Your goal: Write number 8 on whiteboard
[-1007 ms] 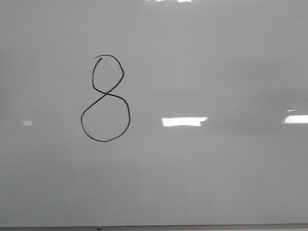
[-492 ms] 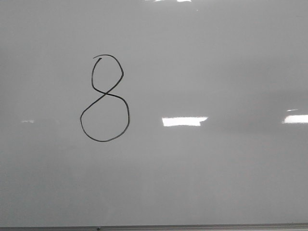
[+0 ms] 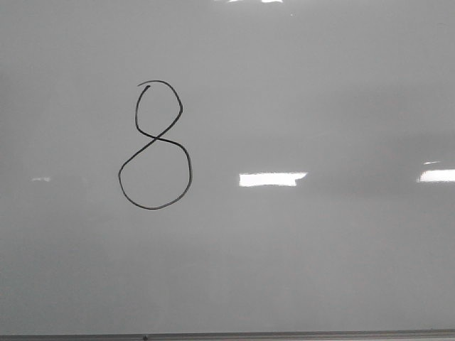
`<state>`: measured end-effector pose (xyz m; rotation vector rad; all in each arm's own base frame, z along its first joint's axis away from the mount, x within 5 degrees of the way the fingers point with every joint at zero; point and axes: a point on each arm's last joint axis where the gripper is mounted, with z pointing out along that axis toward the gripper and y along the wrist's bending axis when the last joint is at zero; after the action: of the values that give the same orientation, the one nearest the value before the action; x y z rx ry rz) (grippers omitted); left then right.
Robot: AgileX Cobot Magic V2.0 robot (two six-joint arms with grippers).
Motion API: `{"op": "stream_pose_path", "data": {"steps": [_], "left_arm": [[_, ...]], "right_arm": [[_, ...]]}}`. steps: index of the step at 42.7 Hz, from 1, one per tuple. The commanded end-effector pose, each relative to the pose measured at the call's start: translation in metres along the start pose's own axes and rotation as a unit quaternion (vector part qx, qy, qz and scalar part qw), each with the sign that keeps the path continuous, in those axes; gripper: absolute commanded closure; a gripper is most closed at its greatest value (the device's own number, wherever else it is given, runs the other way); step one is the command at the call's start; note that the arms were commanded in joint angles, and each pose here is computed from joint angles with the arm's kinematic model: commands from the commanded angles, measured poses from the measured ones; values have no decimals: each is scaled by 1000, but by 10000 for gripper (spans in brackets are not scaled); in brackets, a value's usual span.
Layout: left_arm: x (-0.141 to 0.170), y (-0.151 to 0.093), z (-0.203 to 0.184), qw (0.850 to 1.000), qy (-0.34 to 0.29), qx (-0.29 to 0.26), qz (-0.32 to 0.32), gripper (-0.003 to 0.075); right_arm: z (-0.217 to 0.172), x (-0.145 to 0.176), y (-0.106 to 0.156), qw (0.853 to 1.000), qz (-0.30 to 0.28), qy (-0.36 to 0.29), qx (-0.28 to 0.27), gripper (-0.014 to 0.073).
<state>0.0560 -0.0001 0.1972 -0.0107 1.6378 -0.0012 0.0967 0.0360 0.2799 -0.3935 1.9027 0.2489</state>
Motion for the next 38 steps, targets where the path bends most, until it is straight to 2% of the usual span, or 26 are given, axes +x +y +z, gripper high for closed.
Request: {"op": "stream_pose_path", "data": {"steps": [1, 10, 17, 22, 29, 38], "left_arm": [[-3, 1, 0, 999, -37, -3, -7, 741], [-3, 1, 0, 999, -37, -3, -7, 741], [-3, 1, 0, 999, -37, -3, -7, 741], [-3, 1, 0, 999, -37, -3, -7, 741], [-3, 1, 0, 999, -37, -3, -7, 741], [-3, 1, 0, 999, -37, -3, -7, 741]], "right_arm": [[-3, -13, -3, 999, 8, -40, 16, 664], [-2, -12, -4, 999, 5, -44, 22, 664], [-7, -2, -15, 989, -7, -116, 95, 664], [-11, 25, -23, 973, 29, -166, 156, 664], [-13, 69, -27, 961, 80, -162, 211, 664], [-14, 102, -21, 963, 88, -126, 220, 664]]}}
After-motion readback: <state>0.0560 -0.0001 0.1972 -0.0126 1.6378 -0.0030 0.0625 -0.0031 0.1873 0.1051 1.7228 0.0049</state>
